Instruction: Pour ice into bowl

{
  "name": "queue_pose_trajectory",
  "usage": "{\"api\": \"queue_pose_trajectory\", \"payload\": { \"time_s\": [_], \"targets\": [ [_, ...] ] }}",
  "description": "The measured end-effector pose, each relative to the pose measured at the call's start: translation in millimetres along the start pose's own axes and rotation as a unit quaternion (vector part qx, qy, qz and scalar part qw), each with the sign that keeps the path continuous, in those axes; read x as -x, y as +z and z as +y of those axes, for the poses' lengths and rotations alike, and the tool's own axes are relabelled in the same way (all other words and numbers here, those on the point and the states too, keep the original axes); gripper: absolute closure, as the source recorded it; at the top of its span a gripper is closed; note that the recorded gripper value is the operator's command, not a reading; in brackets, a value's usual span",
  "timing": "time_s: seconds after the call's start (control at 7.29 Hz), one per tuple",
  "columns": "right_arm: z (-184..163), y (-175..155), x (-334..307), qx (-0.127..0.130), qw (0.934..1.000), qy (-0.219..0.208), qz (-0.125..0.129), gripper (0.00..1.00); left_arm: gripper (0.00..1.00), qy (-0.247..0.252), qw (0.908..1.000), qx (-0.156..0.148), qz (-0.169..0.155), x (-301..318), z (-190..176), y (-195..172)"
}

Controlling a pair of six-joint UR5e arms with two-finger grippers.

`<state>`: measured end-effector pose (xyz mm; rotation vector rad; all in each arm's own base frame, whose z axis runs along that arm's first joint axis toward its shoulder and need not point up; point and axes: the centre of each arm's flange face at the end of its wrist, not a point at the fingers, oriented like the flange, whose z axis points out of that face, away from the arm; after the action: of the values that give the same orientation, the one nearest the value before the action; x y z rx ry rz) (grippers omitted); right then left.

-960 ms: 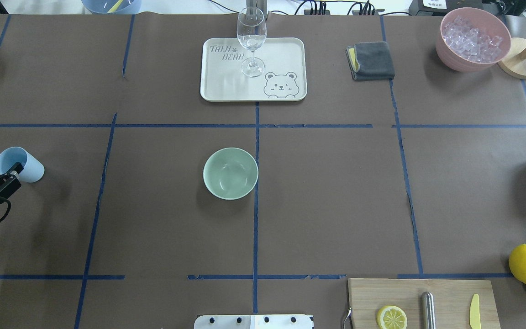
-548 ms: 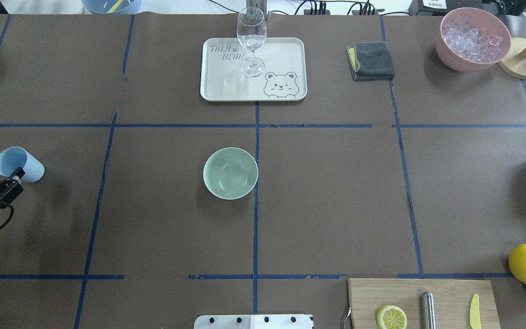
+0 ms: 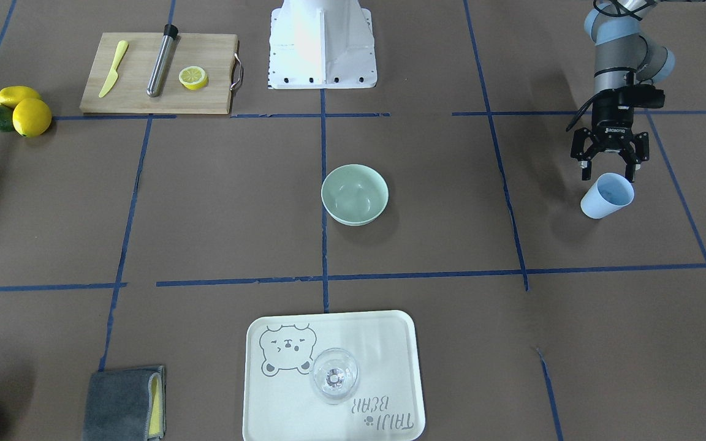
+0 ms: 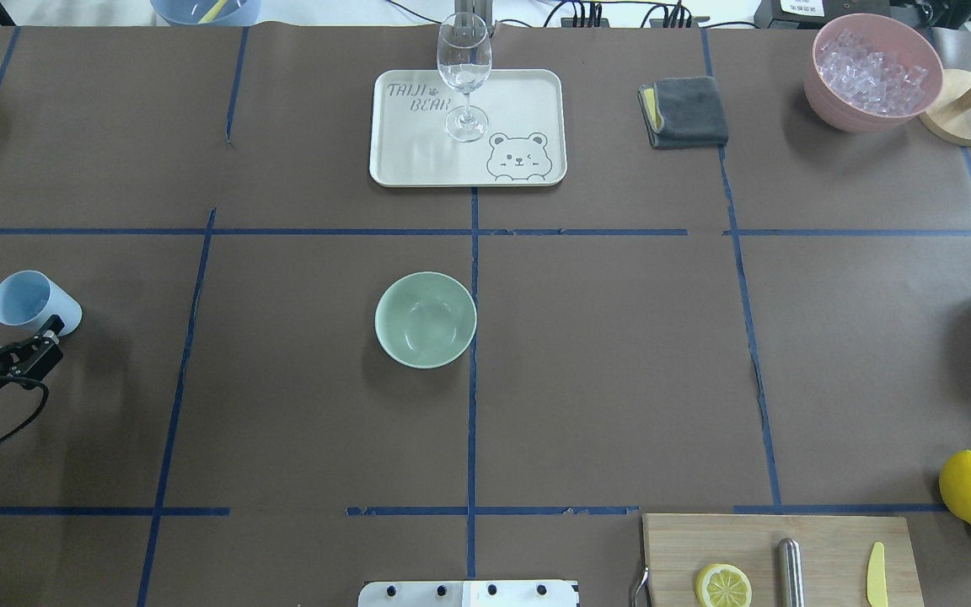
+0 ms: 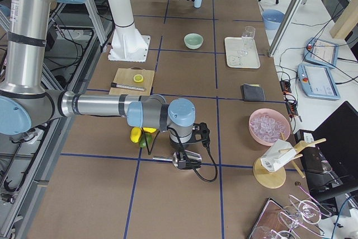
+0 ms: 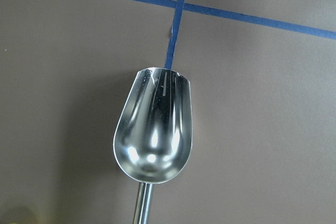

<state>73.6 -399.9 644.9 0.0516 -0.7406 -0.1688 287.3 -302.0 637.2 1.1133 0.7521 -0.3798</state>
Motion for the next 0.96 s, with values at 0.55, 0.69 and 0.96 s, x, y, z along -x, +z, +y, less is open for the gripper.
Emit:
{"api": "queue_pose_trajectory", "payload": {
  "time_s": [0.55,0.69,0.96],
  "targets": [
    [-0.6,-0.2,0.0,0.000,1.0000,-0.001,0.000,0.00,0.00,0.006,0.9999,-0.009,-0.010,0.5,18.5,13.4],
    [-0.6,0.0,0.0,0.000,1.0000,-0.001,0.000,0.00,0.00,0.009,0.9999,-0.008,-0.012,0.7,22.8,16.4],
    [-0.8,0.0,0.2,0.000,1.0000,-0.001,0.000,0.00,0.00,0.011,0.9998,-0.006,-0.013,-4.3,31.5,24.3]
  ]
}}
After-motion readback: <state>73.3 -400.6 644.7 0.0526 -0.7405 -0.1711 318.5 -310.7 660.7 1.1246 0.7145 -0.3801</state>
